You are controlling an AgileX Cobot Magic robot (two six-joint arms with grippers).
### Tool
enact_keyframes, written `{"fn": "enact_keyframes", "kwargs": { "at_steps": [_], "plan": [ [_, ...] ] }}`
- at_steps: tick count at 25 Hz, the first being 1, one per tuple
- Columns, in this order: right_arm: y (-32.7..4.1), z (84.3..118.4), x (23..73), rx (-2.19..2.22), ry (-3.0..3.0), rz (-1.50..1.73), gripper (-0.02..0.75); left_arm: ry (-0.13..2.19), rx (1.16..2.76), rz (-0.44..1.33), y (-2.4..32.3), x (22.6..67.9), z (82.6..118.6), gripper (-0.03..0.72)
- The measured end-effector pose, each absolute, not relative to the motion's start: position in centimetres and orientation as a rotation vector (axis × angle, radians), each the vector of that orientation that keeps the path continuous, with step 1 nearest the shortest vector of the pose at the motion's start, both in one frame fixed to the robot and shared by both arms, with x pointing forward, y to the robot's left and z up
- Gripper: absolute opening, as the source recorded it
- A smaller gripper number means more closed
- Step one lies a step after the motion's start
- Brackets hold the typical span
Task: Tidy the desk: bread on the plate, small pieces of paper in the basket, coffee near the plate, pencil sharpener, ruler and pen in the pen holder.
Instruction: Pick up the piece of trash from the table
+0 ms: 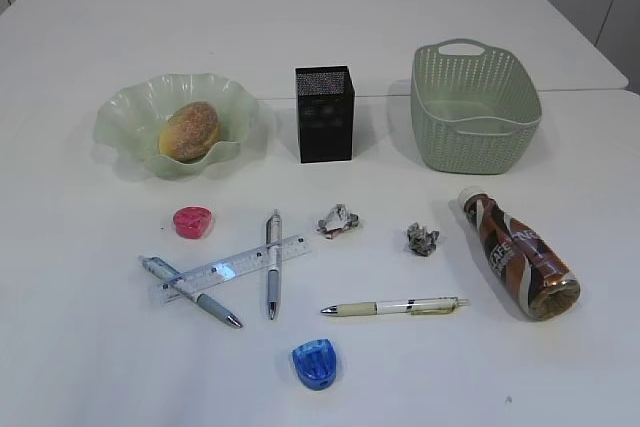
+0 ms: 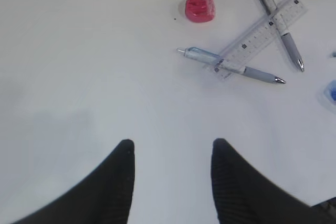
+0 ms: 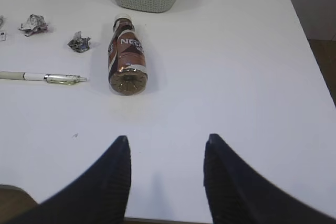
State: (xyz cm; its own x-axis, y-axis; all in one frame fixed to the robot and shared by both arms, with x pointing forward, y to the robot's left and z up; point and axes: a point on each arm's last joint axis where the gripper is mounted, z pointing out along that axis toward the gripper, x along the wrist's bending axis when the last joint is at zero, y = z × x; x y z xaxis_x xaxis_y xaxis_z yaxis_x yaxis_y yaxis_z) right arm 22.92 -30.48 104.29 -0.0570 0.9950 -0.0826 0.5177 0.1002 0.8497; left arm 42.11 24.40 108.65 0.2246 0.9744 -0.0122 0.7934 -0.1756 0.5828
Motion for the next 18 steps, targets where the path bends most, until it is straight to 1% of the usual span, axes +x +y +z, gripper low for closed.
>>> {"fn": "enact_keyframes", "kwargs": {
  "at_steps": [10,14,18],
  "plan": [
    [-30.5,104.3,22.9,1.504,1.669,0.851,0.370,1.490,1.850,0.632,27.3,33.5,108.7,0.330],
    [-30.5,104.3,22.9,1.504,1.669,0.851,0.370,1.481,1.824,0.625,28.0,31.1,107.7,0.330],
    [-30.5,104.3,22.9,1.504,1.669,0.851,0.370,1.473,1.808,0.622,28.4,29.7,107.3,0.330]
  ]
}}
